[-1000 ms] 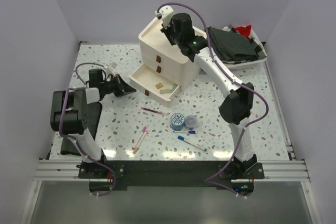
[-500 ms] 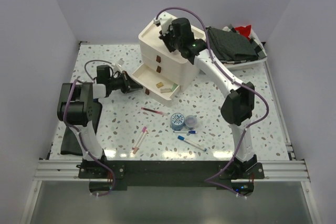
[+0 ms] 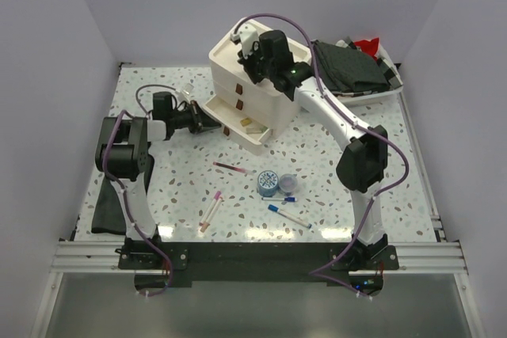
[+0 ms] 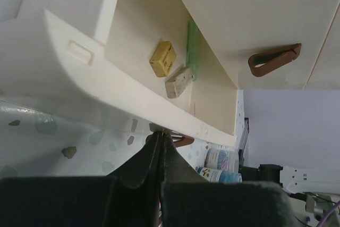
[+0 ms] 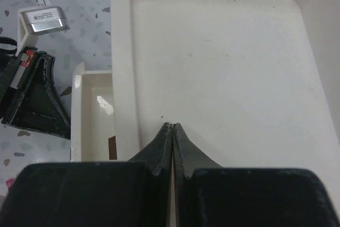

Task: Sort the stationery into containers
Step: Close the drawer in the storage box.

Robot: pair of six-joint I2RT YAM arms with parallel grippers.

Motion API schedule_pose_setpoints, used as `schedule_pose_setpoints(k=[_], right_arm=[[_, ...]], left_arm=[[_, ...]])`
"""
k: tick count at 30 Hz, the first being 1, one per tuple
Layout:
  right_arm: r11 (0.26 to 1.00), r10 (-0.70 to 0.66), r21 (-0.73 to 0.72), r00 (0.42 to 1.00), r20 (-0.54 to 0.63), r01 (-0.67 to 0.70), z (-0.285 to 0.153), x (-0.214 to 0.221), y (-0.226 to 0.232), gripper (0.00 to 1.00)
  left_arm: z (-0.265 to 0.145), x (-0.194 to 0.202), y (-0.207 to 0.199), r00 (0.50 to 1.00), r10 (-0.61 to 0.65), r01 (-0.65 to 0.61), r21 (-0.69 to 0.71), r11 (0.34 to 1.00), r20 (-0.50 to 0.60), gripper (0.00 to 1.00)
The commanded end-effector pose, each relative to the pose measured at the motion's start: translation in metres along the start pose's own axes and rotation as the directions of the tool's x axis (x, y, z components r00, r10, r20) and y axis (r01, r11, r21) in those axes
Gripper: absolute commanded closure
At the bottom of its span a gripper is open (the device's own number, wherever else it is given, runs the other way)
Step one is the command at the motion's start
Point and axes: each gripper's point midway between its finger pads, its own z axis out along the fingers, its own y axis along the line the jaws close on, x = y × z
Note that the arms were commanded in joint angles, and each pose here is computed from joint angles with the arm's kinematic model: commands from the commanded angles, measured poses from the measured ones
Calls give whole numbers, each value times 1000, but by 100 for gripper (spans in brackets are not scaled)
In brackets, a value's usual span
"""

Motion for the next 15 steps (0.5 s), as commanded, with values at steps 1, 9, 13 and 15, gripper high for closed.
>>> schedule_pose_setpoints(k=[1, 9, 13, 15], right_arm=[[990, 18, -133, 976, -219, -48, -2, 65, 48, 100], [981, -4, -191, 971, -239, -43, -4, 71, 74, 100], [979, -13, -203, 971, -238, -36, -4, 71, 80, 100], [977, -17, -208, 971, -238, -34, -4, 71, 84, 100]], left_arm=[[8, -23, -16, 997, 67, -69, 60, 996, 32, 100], [19, -33, -16, 995, 89, -92, 80, 992, 41, 100], [26, -37, -14, 995, 94, -98, 88, 991, 42, 100], [29, -40, -15, 994, 100, -104, 94, 990, 45, 100]])
